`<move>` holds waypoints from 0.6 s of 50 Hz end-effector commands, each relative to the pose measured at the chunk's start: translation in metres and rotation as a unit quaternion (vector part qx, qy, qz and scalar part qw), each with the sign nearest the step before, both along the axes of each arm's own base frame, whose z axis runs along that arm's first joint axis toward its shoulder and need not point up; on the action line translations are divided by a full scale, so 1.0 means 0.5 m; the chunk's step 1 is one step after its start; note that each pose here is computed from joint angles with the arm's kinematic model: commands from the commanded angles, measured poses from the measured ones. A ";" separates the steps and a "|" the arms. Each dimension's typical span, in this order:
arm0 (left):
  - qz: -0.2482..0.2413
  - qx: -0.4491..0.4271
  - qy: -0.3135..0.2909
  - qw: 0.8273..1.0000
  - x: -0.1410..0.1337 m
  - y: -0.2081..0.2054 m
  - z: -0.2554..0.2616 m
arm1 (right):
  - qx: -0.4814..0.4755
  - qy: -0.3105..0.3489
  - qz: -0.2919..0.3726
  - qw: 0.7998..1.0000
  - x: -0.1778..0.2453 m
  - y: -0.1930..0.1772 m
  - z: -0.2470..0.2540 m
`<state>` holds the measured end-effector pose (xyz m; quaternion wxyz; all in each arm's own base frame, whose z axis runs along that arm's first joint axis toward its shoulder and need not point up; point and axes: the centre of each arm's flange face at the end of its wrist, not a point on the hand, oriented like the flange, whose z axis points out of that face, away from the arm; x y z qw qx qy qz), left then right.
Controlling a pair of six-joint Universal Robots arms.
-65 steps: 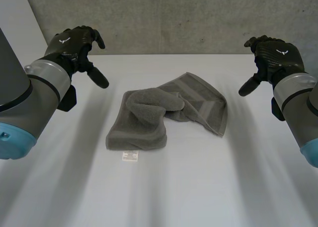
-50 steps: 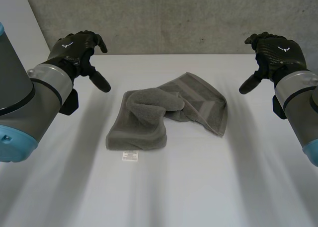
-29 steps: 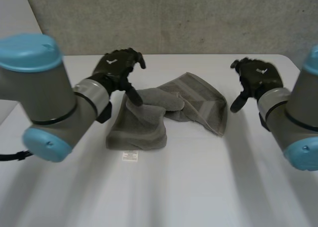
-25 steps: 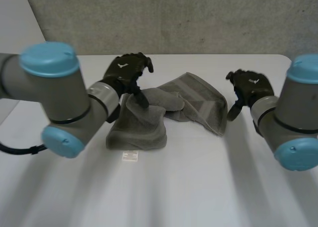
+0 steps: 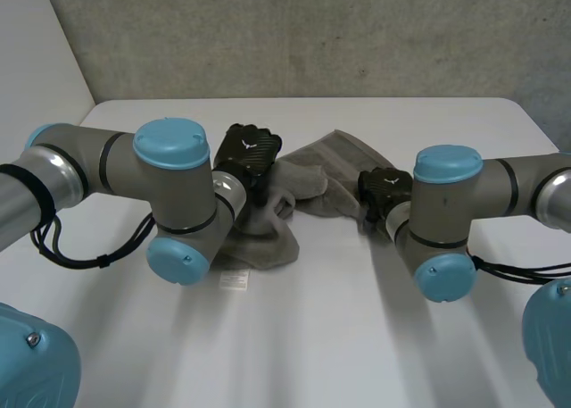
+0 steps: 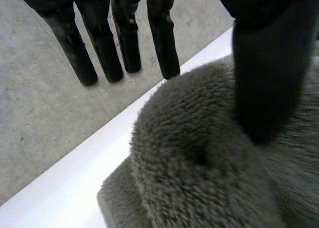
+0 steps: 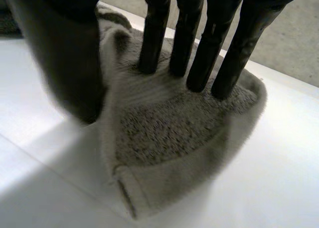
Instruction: Fold the towel.
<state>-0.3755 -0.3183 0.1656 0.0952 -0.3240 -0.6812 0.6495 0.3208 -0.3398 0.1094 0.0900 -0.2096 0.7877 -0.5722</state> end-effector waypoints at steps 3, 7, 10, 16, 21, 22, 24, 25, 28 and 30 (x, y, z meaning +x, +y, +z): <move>-0.002 0.001 -0.009 1.000 0.004 0.006 0.002 | -0.013 -0.008 0.012 1.000 0.016 -0.005 0.012; 0.002 -0.010 0.000 1.000 0.017 0.012 0.046 | -0.042 -0.023 0.004 0.999 0.009 -0.022 0.068; 0.008 -0.018 0.006 1.000 0.029 0.008 0.070 | -0.059 -0.032 0.002 0.998 0.006 -0.027 0.102; 0.055 -0.052 0.023 0.997 0.109 -0.035 0.154 | -0.102 -0.047 -0.032 0.993 -0.082 -0.077 0.210; 0.068 -0.061 0.027 0.995 0.152 -0.061 0.178 | -0.097 -0.052 0.012 0.994 -0.103 -0.042 0.260; 0.071 -0.059 0.027 0.995 0.167 -0.070 0.179 | -0.094 -0.052 0.022 0.994 -0.115 -0.033 0.268; 0.079 -0.055 0.024 0.995 0.187 -0.080 0.178 | -0.091 -0.048 0.029 0.994 -0.132 -0.025 0.271; 0.085 -0.050 0.021 0.995 0.206 -0.087 0.174 | -0.091 -0.040 0.035 0.994 -0.145 -0.014 0.274; 0.098 -0.037 0.015 0.994 0.238 -0.099 0.160 | -0.091 -0.014 0.049 0.995 -0.165 0.015 0.275; 0.106 -0.029 0.012 0.994 0.254 -0.105 0.150 | -0.090 0.000 0.061 0.994 -0.168 0.031 0.268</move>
